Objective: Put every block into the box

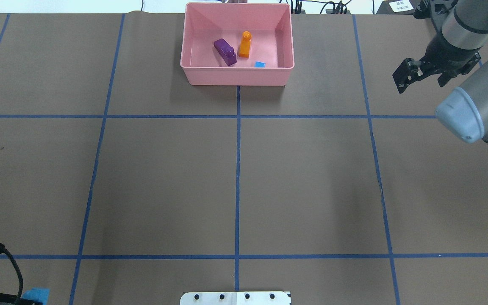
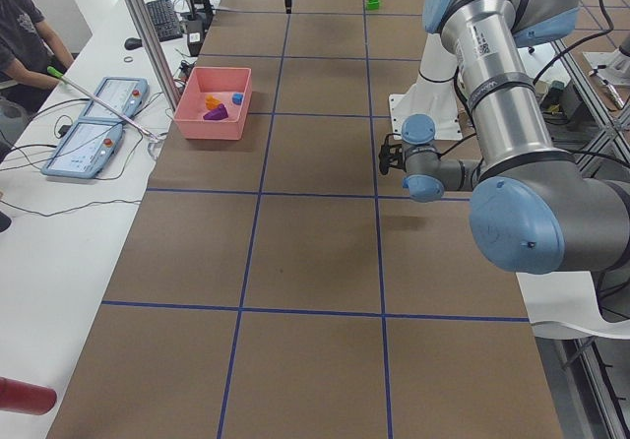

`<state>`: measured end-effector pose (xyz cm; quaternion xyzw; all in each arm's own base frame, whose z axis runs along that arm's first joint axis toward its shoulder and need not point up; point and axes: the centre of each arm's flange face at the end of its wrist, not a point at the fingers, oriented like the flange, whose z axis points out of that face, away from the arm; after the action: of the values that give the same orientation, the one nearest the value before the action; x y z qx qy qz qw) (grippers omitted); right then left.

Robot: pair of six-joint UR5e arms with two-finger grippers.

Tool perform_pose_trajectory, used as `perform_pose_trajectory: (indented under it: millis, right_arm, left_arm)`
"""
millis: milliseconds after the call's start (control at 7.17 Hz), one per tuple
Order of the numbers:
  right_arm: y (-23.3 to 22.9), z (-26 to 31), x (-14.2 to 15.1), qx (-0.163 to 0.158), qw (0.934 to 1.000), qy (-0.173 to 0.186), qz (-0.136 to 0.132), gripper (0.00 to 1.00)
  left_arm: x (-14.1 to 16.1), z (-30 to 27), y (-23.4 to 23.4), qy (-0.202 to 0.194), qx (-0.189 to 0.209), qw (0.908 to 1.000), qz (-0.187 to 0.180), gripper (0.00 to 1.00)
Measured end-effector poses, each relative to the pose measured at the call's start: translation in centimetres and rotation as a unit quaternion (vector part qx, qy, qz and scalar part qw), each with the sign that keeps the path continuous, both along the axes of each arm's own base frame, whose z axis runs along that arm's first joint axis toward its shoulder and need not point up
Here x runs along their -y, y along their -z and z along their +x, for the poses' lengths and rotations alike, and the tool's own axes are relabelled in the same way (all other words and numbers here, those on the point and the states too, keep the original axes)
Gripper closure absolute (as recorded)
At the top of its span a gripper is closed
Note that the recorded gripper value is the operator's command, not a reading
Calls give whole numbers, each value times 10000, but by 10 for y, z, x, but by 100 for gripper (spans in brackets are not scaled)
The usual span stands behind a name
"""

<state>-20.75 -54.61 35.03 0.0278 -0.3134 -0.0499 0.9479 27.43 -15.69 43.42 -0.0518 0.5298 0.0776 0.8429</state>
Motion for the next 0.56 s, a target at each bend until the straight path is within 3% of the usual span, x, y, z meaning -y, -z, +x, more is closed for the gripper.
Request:
perform_pose_trajectory:
  millis: [558]
  right_arm:
    - [-140, 100, -67, -471, 9958, 767, -173, 0]
  left_arm:
    - [107, 28, 39, 687, -747, 9947, -142, 100]
